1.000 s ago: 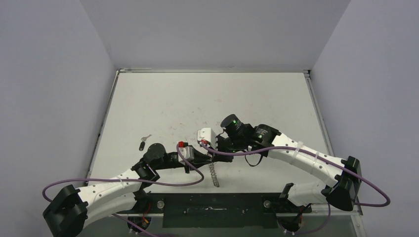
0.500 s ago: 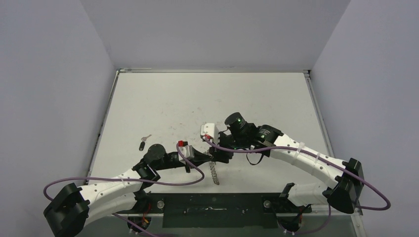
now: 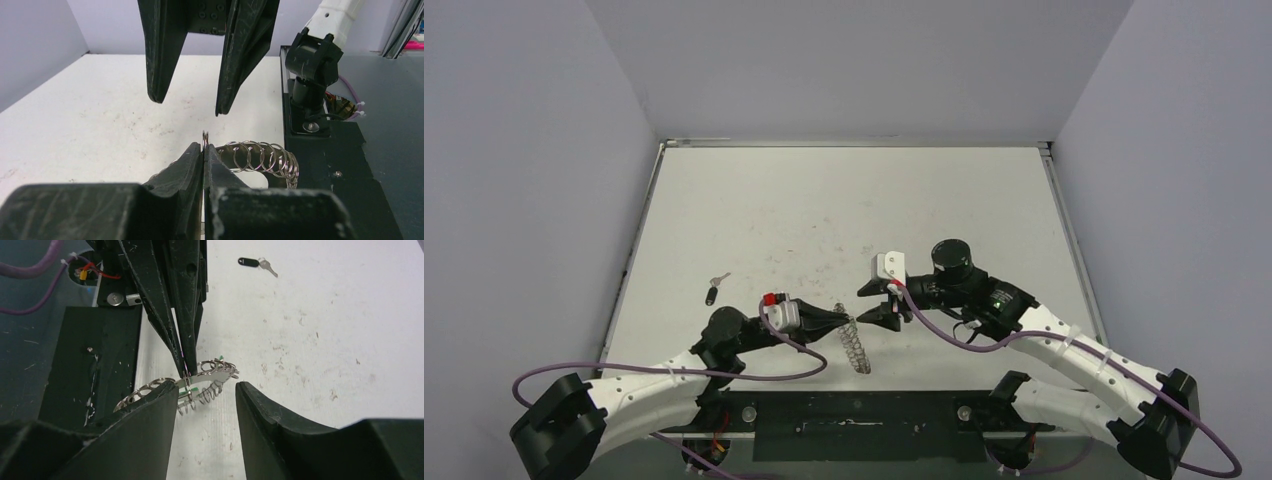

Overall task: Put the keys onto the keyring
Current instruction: Adjust the key on the keyring.

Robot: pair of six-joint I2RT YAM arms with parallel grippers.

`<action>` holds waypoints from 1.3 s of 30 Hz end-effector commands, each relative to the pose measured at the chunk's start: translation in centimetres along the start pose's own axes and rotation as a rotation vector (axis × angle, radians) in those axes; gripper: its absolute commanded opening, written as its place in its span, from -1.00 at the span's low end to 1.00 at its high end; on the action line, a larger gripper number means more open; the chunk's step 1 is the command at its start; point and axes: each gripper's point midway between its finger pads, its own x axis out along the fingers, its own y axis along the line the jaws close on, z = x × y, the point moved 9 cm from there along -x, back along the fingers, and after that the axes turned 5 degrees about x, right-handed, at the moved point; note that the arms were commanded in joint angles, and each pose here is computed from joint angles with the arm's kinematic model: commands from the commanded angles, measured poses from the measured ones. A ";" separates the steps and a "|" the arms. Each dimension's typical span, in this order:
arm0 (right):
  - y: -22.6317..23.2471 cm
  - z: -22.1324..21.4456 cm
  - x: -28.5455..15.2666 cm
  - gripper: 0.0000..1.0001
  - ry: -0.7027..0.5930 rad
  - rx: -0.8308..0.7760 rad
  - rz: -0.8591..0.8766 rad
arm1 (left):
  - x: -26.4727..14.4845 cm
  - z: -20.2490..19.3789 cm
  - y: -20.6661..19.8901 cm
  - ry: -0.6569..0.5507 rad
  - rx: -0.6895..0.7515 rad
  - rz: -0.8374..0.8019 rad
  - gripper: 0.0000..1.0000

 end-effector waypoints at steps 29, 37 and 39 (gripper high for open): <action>0.2 1.2 1.9 -1.00 -0.117 -0.081 0.151 | -0.1 4.1 0.0 -0.205 0.093 0.028 -1.00; -0.4 1.4 1.3 -1.00 0.074 0.044 0.081 | -0.9 4.0 0.1 -0.090 0.090 0.059 -0.38; -0.6 1.4 1.2 -1.00 0.132 0.073 0.059 | -1.2 4.1 0.3 -0.051 0.107 0.079 -0.25</action>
